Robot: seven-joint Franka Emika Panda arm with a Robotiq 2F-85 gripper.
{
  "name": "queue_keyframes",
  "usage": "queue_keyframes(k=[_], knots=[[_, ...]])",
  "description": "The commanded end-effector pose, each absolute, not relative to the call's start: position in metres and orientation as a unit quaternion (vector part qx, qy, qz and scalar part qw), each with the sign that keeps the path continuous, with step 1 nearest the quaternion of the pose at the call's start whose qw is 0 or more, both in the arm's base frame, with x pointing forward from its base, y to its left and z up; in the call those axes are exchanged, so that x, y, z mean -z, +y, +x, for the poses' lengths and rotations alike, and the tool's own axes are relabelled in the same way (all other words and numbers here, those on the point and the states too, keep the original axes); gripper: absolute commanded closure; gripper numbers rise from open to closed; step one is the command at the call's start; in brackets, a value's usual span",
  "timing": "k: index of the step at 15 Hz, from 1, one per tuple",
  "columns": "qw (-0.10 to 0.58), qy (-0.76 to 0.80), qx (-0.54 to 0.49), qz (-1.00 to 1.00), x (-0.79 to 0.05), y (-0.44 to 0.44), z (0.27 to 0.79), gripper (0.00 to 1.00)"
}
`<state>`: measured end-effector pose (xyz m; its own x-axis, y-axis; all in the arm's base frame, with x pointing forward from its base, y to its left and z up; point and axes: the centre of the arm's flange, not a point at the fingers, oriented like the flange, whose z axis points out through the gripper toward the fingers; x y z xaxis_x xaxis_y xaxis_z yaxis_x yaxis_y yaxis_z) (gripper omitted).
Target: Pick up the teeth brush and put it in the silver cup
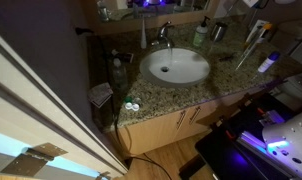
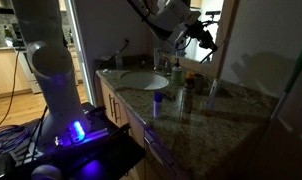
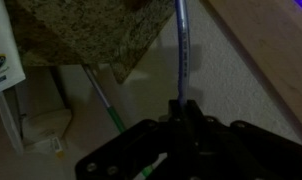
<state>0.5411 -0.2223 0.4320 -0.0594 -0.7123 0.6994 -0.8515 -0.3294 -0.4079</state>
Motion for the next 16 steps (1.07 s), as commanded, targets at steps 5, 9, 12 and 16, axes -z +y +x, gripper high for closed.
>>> queue_keyframes(k=[5, 9, 12, 16], knots=[[0.121, -0.539, -0.505, 0.663, -0.369, -0.208, 0.529, 0.97], [0.123, -0.533, -0.504, 0.668, -0.369, -0.208, 0.533, 0.97], [0.123, -0.534, -0.503, 0.669, -0.365, -0.207, 0.533, 0.89], [0.135, -0.515, -0.498, 0.684, -0.344, -0.199, 0.530, 0.97]])
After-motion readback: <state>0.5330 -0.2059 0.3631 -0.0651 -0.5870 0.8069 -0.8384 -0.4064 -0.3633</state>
